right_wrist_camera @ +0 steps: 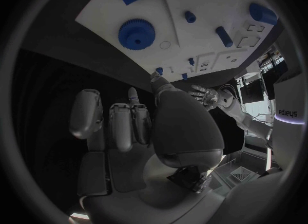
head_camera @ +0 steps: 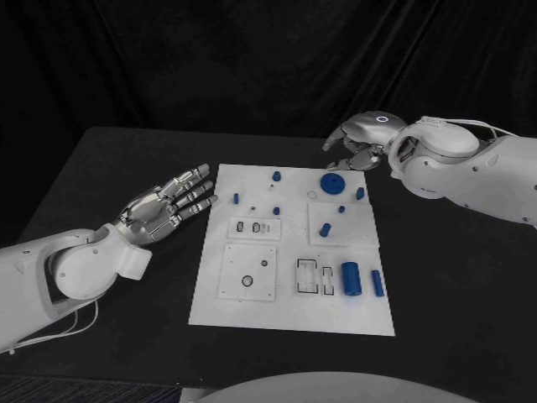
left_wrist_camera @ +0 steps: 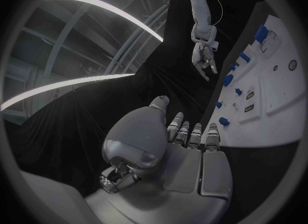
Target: Assemble the parts on the task board
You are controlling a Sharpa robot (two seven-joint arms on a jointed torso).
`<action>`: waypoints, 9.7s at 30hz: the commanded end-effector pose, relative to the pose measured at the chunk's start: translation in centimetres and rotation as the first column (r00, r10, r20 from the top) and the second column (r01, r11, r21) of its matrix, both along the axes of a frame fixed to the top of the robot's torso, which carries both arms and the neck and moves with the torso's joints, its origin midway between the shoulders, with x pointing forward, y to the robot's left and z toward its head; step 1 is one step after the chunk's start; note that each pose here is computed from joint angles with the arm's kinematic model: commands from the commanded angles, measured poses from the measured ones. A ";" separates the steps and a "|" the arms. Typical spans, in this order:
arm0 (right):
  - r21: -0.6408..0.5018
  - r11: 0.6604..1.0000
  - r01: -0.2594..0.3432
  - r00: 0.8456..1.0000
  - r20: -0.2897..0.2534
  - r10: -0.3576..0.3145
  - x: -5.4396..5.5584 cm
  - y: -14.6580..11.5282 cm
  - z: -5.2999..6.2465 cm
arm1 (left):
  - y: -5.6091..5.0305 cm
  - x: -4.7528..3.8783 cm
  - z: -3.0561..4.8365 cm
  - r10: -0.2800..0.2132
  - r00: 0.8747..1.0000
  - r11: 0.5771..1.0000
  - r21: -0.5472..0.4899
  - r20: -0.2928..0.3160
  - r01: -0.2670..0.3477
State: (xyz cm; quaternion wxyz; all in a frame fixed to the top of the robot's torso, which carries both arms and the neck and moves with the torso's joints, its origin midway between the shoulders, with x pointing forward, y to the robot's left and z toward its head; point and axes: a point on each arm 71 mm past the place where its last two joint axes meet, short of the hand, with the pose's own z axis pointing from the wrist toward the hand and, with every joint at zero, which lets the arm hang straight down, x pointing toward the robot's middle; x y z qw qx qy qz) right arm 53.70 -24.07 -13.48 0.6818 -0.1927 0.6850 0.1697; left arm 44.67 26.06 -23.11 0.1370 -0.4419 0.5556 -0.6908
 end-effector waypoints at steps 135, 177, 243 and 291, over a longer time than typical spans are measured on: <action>-0.003 0.987 -0.158 0.976 -0.149 0.156 0.2 11.1 -3.2 | -0.8 0.14 -0.13 -0.029 1.000 1.000 -0.003 -0.008 0.029; -0.012 0.983 -0.181 0.972 -0.156 0.177 0.8 11.9 -3.5 | -1.3 0.43 -0.22 -0.043 0.999 0.999 -0.009 -0.006 0.043; -0.022 0.974 -0.226 0.955 -0.204 0.217 0.3 15.0 -4.8 | -1.2 0.50 -0.26 -0.042 0.999 0.999 -0.007 -0.006 0.042; 0.075 0.953 -0.292 0.955 -0.027 0.295 0.2 15.0 -3.5 | -1.3 0.71 -0.32 -0.047 0.999 0.999 -0.008 -0.005 0.047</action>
